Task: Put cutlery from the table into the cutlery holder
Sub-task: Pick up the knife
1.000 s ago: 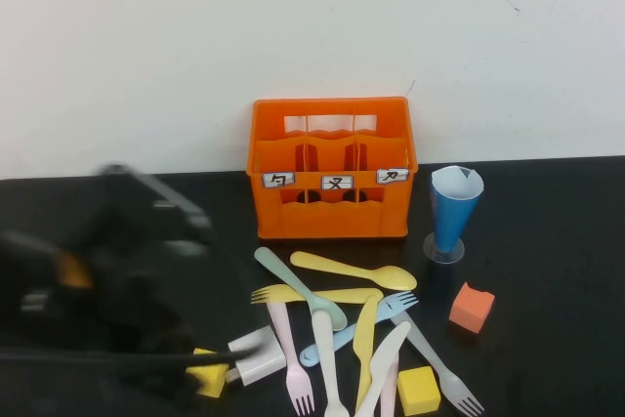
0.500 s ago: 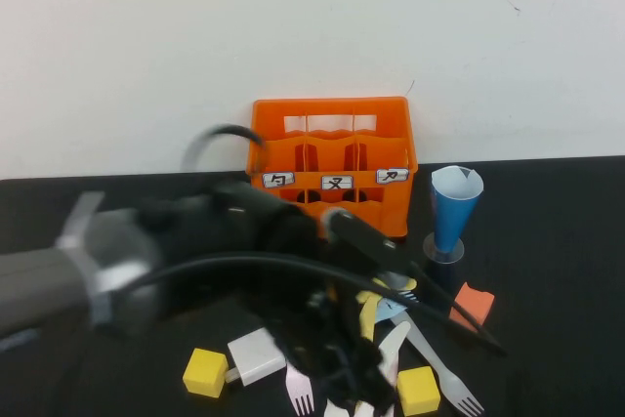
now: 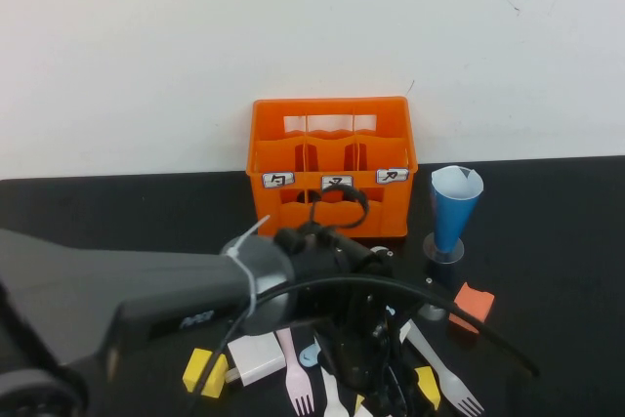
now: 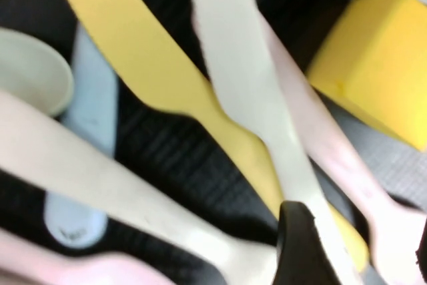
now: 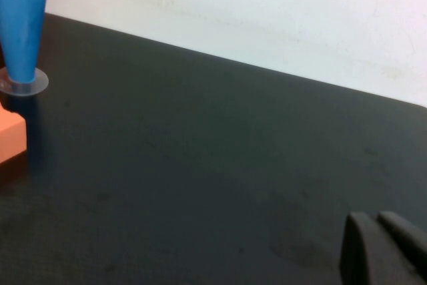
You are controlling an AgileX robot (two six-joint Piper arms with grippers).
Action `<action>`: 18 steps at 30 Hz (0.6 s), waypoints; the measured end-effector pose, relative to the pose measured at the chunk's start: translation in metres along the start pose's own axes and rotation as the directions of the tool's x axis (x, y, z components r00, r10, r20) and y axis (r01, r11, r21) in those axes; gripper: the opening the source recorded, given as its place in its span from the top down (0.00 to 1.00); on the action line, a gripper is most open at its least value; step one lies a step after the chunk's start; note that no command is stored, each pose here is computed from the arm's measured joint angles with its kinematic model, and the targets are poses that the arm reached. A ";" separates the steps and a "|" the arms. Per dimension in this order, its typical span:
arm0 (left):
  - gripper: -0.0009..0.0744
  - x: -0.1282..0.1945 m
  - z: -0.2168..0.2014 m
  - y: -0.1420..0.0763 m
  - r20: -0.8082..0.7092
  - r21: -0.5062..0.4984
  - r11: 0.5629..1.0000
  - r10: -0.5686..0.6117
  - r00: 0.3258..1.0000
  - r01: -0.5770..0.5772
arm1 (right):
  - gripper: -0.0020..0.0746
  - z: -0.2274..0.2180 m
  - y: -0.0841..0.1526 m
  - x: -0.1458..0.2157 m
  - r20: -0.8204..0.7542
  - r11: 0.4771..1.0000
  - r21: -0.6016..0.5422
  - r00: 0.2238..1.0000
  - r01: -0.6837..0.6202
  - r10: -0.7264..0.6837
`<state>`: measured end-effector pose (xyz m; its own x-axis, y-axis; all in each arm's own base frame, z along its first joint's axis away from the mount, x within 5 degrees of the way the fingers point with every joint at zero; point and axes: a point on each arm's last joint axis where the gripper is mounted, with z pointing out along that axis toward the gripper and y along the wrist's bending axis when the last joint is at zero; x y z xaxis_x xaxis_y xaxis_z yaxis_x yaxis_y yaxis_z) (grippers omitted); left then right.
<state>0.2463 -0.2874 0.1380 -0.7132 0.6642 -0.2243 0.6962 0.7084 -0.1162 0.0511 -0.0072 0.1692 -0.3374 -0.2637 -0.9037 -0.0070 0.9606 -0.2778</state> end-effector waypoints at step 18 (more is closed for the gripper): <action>0.55 -0.010 0.031 0.007 0.020 -0.053 0.999 -0.004 1.000 0.005 | 0.98 0.000 0.000 0.000 0.000 1.000 0.000 1.000 0.000 0.000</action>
<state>0.2607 -0.2960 0.1097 -0.7141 0.6565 -0.2430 0.6873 0.7234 -0.0655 0.0511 -0.0072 0.1692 -0.3374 -0.2637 -0.9037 -0.0070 0.9606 -0.2778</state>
